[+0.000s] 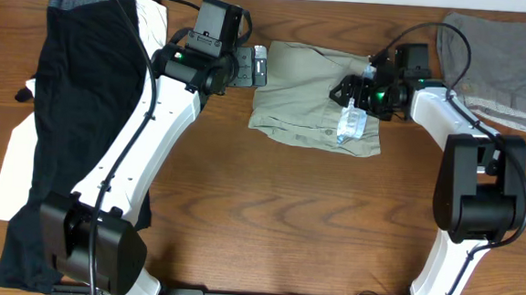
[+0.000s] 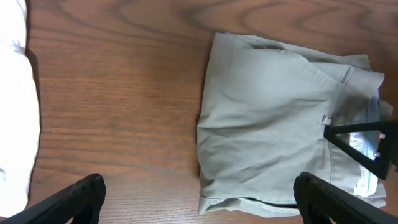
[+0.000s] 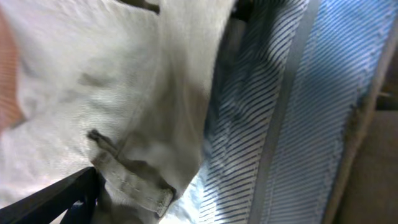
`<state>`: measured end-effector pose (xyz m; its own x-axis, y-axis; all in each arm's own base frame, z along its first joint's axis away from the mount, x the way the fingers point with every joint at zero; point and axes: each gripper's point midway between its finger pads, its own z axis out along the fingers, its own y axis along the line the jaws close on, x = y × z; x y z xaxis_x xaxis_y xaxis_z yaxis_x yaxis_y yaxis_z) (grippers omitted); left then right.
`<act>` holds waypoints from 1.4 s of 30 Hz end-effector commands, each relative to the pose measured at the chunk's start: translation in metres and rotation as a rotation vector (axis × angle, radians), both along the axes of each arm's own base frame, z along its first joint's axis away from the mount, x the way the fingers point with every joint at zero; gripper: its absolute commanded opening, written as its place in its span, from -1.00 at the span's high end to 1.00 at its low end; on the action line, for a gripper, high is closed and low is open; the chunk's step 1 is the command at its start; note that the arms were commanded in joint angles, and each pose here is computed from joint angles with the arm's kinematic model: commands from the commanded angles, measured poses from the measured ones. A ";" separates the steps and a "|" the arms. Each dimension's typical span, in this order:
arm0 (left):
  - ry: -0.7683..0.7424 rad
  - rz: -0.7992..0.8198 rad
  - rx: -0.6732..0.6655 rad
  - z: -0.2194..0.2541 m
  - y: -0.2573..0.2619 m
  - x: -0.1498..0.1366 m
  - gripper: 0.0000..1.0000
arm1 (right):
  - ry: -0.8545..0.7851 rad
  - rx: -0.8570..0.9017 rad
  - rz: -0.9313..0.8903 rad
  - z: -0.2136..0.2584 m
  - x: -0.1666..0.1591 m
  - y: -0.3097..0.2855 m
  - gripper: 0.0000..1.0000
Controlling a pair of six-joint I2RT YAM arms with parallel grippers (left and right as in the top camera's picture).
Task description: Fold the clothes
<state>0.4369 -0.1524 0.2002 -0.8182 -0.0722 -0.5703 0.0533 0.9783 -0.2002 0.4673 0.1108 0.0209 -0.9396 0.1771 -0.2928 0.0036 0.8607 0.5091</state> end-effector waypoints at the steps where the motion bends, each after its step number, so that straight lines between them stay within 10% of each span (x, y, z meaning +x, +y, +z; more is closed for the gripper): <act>1: 0.013 -0.005 0.026 -0.009 0.003 0.001 -0.96 | 0.074 -0.245 -0.042 -0.041 -0.015 -0.042 -0.99; 42: 0.012 -0.003 0.029 -0.009 0.004 0.001 -0.96 | 0.098 -0.583 -0.029 0.005 -0.003 -0.099 -0.98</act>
<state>0.4369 -0.1523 0.2002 -0.8181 -0.0722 -0.5705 0.0528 0.9785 -0.1996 0.4699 0.0235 0.0428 -0.9555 0.0346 -0.2929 0.0428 0.9988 -0.0218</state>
